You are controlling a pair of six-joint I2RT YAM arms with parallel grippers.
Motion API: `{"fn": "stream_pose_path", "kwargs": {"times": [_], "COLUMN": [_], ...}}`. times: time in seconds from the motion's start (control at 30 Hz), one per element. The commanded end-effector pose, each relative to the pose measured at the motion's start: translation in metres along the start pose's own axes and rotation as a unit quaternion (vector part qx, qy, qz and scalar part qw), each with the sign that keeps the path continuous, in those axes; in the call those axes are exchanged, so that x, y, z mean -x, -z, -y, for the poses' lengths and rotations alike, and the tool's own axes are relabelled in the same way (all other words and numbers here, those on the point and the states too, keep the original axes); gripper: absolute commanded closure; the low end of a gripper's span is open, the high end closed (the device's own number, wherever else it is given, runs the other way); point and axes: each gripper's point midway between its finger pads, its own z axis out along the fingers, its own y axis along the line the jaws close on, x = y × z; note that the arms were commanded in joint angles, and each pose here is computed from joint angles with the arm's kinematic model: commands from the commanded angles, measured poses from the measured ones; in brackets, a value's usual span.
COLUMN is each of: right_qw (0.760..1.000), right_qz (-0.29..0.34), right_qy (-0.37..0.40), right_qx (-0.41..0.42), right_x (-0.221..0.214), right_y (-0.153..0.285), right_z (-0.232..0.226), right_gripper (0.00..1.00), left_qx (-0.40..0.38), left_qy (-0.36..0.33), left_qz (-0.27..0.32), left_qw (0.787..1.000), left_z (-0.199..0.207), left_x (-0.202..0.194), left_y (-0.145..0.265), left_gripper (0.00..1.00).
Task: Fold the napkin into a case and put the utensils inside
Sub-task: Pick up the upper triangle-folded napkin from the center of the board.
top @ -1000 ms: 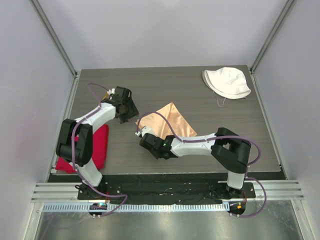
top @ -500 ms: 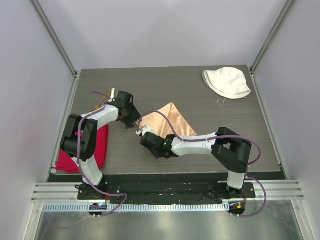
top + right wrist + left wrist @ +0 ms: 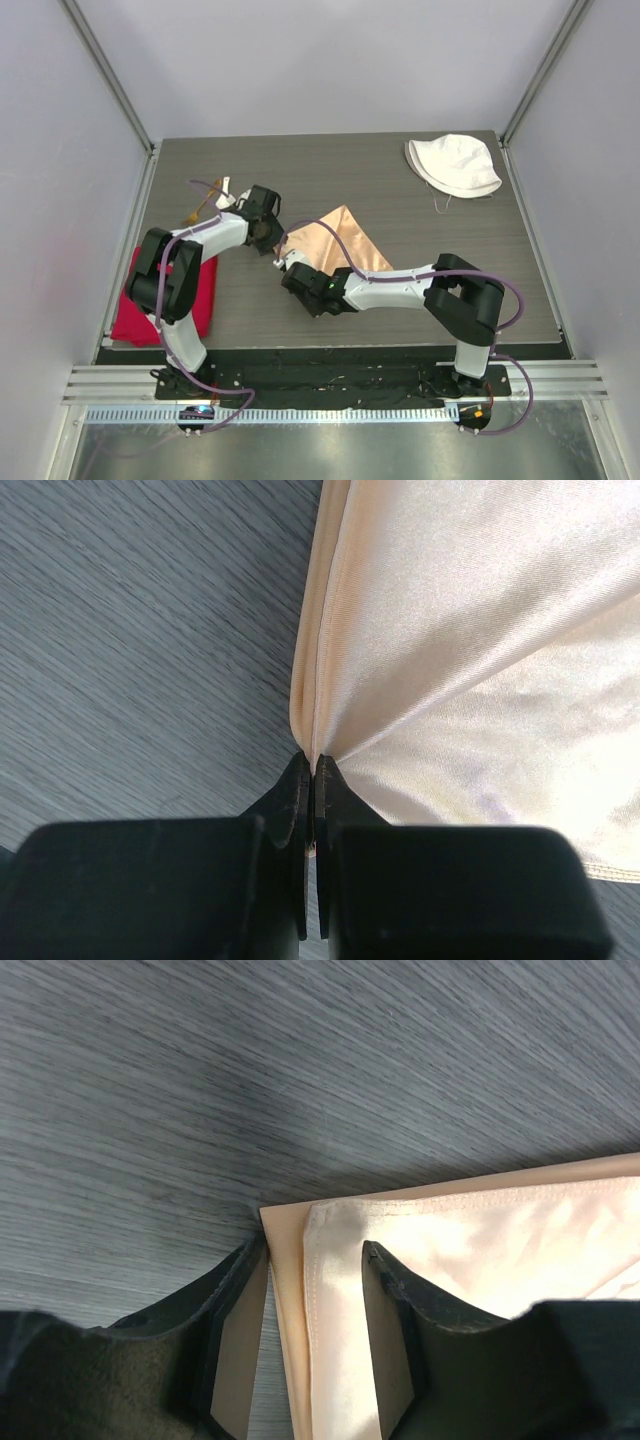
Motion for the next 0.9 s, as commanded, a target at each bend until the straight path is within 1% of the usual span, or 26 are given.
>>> {"fn": "stream_pose_path", "kwargs": {"times": [0.0, 0.07, 0.17, 0.2, 0.27, 0.37, 0.4, 0.6, 0.7, 0.83, 0.87], "right_qw": [1.000, 1.000, 1.000, 0.999, 0.999, 0.999, 0.999, 0.999, 0.999, 0.999, 0.999], "right_qz": [-0.012, -0.011, -0.010, -0.009, -0.009, -0.005, -0.006, -0.009, -0.006, -0.002, -0.002], "right_qy": [-0.012, -0.014, -0.013, -0.015, -0.014, -0.015, -0.014, -0.008, -0.009, -0.010, -0.010], "right_qx": [0.021, 0.023, 0.026, 0.028, 0.029, 0.031, 0.031, 0.034, 0.038, 0.041, 0.044], "right_x": [-0.006, -0.005, -0.004, -0.004, -0.003, 0.000, -0.001, -0.002, 0.001, 0.004, 0.004], "right_y": [0.007, 0.007, 0.009, 0.010, 0.011, 0.013, 0.013, 0.011, 0.011, 0.014, 0.015], "right_z": [-0.006, -0.006, -0.007, -0.008, -0.007, -0.007, -0.008, -0.009, -0.011, -0.012, -0.013], "right_gripper": [0.99, 0.99, 0.99, 0.99, 0.99, 0.99, 0.99, 0.99, 0.99, 0.99, 0.99], "left_qx": [0.108, 0.111, 0.116, 0.118, 0.119, 0.113, 0.106, 0.075, 0.058, 0.039, 0.033], "left_qy": [-0.026, -0.031, -0.042, -0.043, -0.050, -0.055, -0.058, -0.062, -0.063, -0.071, -0.070], "left_qz": [-0.001, 0.000, 0.007, 0.010, 0.011, 0.014, 0.020, 0.041, 0.055, 0.069, 0.079], "left_qw": [0.994, 0.993, 0.992, 0.992, 0.992, 0.992, 0.992, 0.994, 0.995, 0.994, 0.994], "left_z": [-0.053, -0.053, -0.052, -0.051, -0.052, -0.050, -0.047, -0.035, -0.027, -0.017, -0.013], "left_x": [-0.019, -0.020, -0.018, -0.017, -0.017, -0.016, -0.014, -0.004, 0.003, 0.012, 0.018], "left_y": [-0.019, -0.022, -0.026, -0.029, -0.032, -0.036, -0.036, -0.027, -0.021, -0.011, -0.003], "left_gripper": [0.57, 0.60, 0.62, 0.65, 0.66, 0.76, 0.83, 0.96, 1.00, 1.00, 1.00]}}
